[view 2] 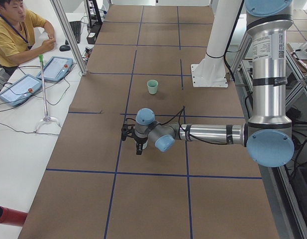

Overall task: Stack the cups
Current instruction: 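Reach the left gripper to the pale green cup near the edge and grasp its rim, then lift the held cup with the left gripper and carry it toward the other cup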

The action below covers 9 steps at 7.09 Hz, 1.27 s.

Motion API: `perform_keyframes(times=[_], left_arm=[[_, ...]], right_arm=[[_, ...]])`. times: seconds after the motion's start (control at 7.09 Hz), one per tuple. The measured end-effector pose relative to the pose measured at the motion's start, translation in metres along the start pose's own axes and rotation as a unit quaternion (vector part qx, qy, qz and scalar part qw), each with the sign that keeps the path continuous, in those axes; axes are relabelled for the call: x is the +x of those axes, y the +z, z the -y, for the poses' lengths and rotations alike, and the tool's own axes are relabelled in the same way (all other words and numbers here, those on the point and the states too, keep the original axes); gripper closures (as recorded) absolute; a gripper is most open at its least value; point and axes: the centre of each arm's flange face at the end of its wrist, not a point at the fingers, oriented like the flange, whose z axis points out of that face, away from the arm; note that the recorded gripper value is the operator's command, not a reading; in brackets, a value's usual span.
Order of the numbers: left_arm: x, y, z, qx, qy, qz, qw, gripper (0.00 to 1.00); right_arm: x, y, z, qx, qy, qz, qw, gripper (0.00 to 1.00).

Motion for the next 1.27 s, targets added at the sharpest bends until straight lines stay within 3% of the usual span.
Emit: perform_keyframes(times=[0.56,0.85,1.27], left_arm=[[0.01,-0.008,0.002,0.005,0.005,-0.007,0.9999,1.0],[0.043,-0.033,0.011,0.014,0.01,-0.022,0.9996,1.0],[0.148,-0.089,0.058,0.031,-0.06,-0.048,0.9965,1.0]], right_arm=[[0.0,0.0,0.0,0.0,0.0,0.0,1.0,0.0],[0.0,0.0,0.0,0.0,0.0,0.0,1.0,0.0],[0.0,0.0,0.0,0.0,0.0,0.0,1.0,0.0]])
